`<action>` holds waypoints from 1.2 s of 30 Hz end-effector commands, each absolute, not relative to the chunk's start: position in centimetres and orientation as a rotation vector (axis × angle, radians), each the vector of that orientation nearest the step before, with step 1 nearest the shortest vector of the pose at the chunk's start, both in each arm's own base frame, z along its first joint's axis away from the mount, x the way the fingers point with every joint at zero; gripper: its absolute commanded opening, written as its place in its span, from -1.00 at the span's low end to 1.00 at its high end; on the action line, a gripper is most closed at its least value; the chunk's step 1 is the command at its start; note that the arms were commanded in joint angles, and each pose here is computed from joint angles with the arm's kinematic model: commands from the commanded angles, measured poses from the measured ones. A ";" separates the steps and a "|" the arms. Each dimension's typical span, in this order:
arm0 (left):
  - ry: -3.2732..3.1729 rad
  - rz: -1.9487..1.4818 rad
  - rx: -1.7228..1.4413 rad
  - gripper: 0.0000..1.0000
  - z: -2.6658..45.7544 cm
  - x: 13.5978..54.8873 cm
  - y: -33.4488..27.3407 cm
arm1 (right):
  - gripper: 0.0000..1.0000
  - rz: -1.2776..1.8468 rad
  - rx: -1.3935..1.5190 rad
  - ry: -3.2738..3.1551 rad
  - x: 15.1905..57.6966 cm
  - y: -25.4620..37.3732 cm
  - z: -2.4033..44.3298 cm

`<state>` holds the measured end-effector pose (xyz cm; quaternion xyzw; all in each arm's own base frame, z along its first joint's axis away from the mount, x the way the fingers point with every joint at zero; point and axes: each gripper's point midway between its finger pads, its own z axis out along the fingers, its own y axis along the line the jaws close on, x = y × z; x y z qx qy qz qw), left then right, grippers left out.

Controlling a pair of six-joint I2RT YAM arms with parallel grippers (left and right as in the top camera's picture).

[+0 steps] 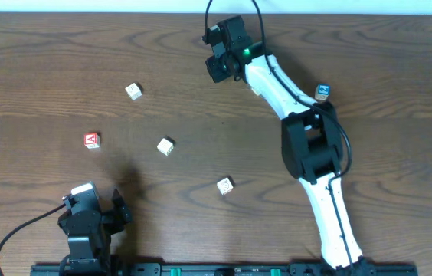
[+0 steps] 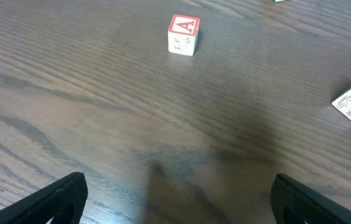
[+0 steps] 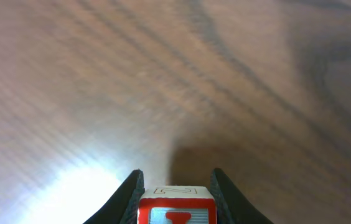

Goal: Spell out Ai2
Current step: 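Close the right gripper on the red 'I' block and lift, then carry the red 'I' block to table center and release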

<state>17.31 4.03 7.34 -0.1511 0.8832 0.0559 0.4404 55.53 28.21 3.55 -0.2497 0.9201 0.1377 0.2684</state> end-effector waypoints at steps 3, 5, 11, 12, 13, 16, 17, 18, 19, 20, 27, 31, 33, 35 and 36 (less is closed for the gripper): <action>2.255 0.164 -0.364 0.90 5.6 16.5 4.1 | -0.97 0.526 -0.703 2.364 52.6 29.2 16.3; 2.255 0.164 -0.364 0.91 5.6 16.6 4.1 | -0.98 0.502 -0.733 2.406 50.4 28.2 18.0; 2.255 0.164 -0.364 0.91 5.6 16.5 4.1 | -0.97 0.444 -0.768 2.593 44.4 25.3 18.6; 2.255 0.164 -0.364 0.90 5.6 16.5 4.1 | -0.97 0.448 -0.777 2.585 43.9 25.5 18.8; 2.255 0.164 -0.364 0.91 5.6 16.5 4.1 | -0.97 0.448 -0.786 2.567 43.5 25.7 18.9; 2.255 0.164 -0.364 0.90 5.6 16.5 4.1 | -0.98 0.440 -0.813 2.497 41.7 26.3 19.5; 2.255 0.164 -0.364 0.90 5.6 16.5 4.1 | -0.97 0.426 -0.820 2.483 40.9 26.2 19.5; 2.255 0.164 -0.364 0.90 5.6 16.5 4.1 | -0.97 0.417 -0.827 2.468 40.1 26.1 19.5; 2.255 0.164 -0.364 0.90 5.6 16.6 4.1 | -0.97 0.414 -0.831 2.455 39.5 26.0 19.3; 2.255 0.164 -0.364 0.91 5.6 16.6 4.1 | -0.97 0.421 -0.819 2.430 38.8 25.9 19.0; 2.255 0.164 -0.364 0.90 5.6 16.5 4.1 | -0.97 0.306 -0.320 2.532 39.8 22.6 12.0; 2.255 0.164 -0.364 0.91 5.6 16.6 4.1 | -0.97 0.240 -0.138 2.569 39.5 22.7 7.7; 2.255 0.164 -0.364 0.91 5.6 16.5 4.1 | -0.97 0.199 -0.069 2.572 39.6 23.4 6.0; 2.255 0.164 -0.364 0.90 5.6 16.6 4.1 | -0.97 0.204 -0.041 2.573 39.6 24.2 5.0; 2.255 0.164 -0.364 0.91 5.6 16.6 4.1 | -0.97 0.214 -0.030 2.574 39.5 24.6 4.5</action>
